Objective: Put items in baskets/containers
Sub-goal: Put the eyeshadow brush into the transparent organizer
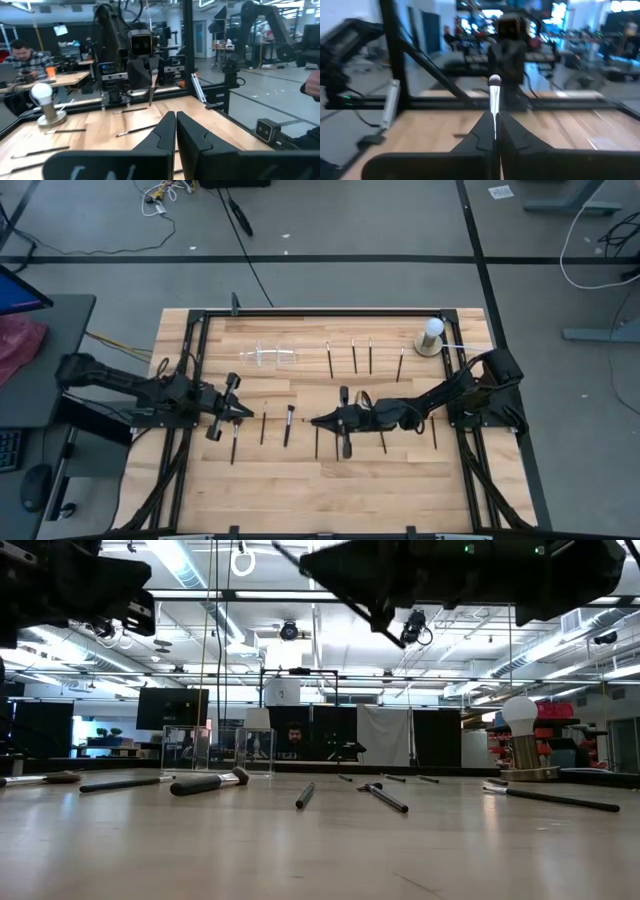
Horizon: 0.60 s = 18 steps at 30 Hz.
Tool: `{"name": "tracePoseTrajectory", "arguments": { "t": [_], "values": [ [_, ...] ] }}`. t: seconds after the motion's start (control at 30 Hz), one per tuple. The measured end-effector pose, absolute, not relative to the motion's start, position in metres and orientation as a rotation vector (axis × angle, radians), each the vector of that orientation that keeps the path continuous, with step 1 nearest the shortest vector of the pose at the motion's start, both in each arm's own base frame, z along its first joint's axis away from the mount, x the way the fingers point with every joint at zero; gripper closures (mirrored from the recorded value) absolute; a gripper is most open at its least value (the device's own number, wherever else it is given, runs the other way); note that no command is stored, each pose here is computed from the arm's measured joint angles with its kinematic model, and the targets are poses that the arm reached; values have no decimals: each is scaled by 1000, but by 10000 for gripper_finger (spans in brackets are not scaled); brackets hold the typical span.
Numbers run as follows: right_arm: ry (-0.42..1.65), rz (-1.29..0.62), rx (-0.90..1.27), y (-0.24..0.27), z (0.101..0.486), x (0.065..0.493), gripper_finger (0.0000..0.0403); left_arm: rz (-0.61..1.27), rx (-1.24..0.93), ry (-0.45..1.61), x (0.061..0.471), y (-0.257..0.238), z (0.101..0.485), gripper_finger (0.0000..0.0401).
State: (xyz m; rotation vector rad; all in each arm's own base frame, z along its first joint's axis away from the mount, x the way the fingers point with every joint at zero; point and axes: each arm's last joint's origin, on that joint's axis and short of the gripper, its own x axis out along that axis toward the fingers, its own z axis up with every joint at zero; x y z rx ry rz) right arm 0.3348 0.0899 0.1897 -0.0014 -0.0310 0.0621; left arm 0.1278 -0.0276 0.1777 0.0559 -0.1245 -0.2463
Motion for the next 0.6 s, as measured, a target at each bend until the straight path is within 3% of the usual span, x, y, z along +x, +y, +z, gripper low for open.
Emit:
{"name": "tracePoseTrajectory", "arguments": {
  "t": [0.43,0.6],
  "values": [
    [-254,130,-81,92,211,332,394,-222,99,-95,187,-39,170,382],
    [-340,116,-126,91,219,330,394,-224,143,-65,234,-48,174,349]
  ]
}}
